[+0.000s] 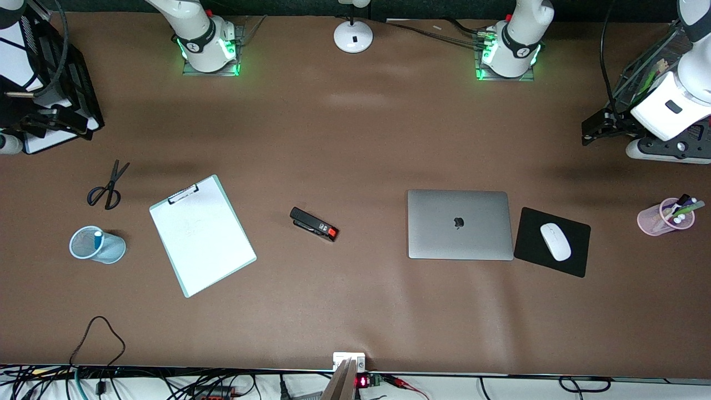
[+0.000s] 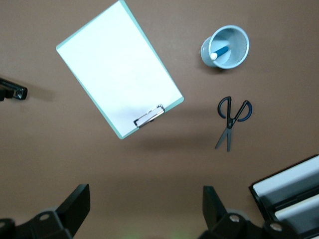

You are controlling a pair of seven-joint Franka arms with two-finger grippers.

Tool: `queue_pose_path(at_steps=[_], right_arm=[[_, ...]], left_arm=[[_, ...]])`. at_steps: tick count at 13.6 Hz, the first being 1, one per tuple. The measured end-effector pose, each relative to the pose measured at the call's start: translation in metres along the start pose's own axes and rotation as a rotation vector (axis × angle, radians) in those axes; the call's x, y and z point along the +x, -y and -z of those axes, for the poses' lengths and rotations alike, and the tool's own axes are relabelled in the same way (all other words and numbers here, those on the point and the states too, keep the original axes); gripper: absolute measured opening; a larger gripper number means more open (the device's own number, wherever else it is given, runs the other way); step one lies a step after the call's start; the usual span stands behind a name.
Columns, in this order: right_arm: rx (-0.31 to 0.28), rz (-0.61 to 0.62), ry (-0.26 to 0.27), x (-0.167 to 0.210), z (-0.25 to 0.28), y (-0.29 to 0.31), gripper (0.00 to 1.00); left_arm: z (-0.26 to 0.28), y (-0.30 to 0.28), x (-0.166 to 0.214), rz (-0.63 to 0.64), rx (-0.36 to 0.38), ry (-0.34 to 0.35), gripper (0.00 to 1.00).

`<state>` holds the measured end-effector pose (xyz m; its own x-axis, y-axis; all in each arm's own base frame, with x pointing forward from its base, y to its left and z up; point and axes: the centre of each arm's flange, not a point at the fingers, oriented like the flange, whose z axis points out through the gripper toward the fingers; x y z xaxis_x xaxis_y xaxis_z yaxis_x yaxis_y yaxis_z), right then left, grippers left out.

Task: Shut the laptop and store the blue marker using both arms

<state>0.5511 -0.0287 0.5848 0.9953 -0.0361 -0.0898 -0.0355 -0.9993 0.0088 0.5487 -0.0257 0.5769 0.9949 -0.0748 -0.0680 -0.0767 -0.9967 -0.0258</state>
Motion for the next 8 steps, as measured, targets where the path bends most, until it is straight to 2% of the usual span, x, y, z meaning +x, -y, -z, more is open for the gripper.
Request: queue_pose_path(at_steps=[8], right_arm=[[0.000,0.000,-0.005,-0.0003,0.0042,0.0001,1.00]], left_arm=[[-0.0015,-0.0002,-0.0018,0.000,0.000,0.017,1.00]])
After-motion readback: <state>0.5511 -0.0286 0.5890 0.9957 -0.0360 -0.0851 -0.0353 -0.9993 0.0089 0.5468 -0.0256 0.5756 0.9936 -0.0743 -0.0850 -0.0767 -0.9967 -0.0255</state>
